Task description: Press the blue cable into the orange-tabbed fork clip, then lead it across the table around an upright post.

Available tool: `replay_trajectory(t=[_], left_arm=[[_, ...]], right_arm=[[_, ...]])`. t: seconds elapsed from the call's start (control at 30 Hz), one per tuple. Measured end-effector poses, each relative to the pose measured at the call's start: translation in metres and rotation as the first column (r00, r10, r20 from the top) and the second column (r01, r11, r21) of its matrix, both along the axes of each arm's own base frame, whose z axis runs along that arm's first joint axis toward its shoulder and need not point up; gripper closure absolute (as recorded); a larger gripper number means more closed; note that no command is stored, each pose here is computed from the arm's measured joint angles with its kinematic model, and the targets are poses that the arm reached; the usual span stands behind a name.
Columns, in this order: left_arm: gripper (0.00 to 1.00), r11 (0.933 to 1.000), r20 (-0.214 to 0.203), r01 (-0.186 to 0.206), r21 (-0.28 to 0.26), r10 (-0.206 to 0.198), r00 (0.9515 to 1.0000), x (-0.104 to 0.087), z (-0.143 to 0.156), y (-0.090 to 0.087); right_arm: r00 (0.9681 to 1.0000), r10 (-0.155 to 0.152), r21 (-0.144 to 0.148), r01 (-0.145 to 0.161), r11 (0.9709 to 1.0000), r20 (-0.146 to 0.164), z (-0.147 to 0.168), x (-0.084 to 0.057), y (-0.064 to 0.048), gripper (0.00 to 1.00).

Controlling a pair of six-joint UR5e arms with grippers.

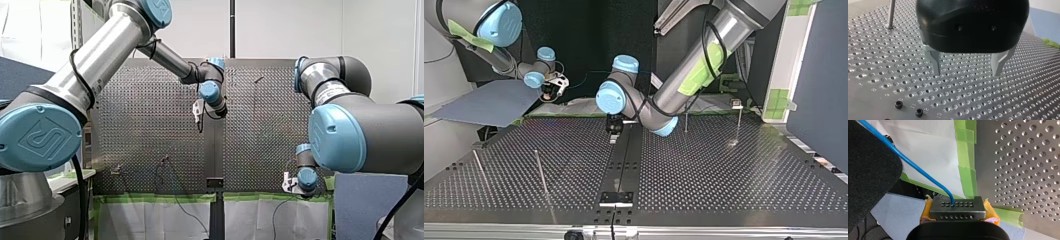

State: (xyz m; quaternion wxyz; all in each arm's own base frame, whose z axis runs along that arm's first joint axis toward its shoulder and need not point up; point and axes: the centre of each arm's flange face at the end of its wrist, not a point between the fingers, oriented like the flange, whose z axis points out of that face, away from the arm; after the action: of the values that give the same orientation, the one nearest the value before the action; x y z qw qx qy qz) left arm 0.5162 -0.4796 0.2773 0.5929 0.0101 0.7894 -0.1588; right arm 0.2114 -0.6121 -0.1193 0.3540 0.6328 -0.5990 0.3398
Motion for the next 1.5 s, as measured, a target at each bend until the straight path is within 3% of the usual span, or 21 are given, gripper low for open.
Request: replay_trajectory(t=[0.5, 0.6, 0.83, 1.0, 1.17, 1.3, 1.5], left_arm=[[0.02, 1.0, 0.001, 0.0, 0.0, 0.0, 1.0, 0.0, 0.0, 0.0], [0.02, 1.0, 0.017, 0.002, -0.002, -0.002, 0.9999, -0.005, 0.007, -0.004], [0.0, 0.9964, 0.086, 0.021, -0.083, -0.013, 0.9962, -0.035, 0.044, -0.023], [0.0, 0.9917, 0.113, 0.059, -0.114, -0.046, 0.9926, -0.046, 0.071, -0.025], [0.0, 0.9855, 0.151, 0.115, -0.125, -0.096, 0.9838, -0.059, 0.104, -0.025], [0.0, 0.9798, 0.185, 0.149, -0.133, -0.123, 0.975, -0.064, 0.127, -0.022], [0.0, 0.968, 0.261, 0.206, -0.144, -0.163, 0.9513, -0.072, 0.165, -0.017]], right_arm=[[1.0, 0.0, 0.0, 0.0, 1.0, 0.0, 0.0, 0.0, 0.0, 1.0], [1.0, 0.002, 0.0, -0.002, 1.0, 0.001, 0.002, -0.002, 0.0, 1.0], [0.9985, 0.027, -0.007, -0.027, 0.9996, 0.048, 0.031, 0.002, 0.002, 1.0], [0.9954, 0.031, -0.046, -0.027, 0.9986, 0.091, 0.062, 0.009, -0.004, 1.0], [0.9914, 0.035, -0.101, -0.022, 0.9946, 0.126, 0.097, 0.015, -0.012, 1.0], [0.9903, 0.039, -0.115, -0.023, 0.9931, 0.133, 0.105, 0.018, -0.014, 1.0], [0.9905, 0.04, -0.096, -0.028, 0.995, 0.131, 0.088, 0.021, -0.009, 1.0]])
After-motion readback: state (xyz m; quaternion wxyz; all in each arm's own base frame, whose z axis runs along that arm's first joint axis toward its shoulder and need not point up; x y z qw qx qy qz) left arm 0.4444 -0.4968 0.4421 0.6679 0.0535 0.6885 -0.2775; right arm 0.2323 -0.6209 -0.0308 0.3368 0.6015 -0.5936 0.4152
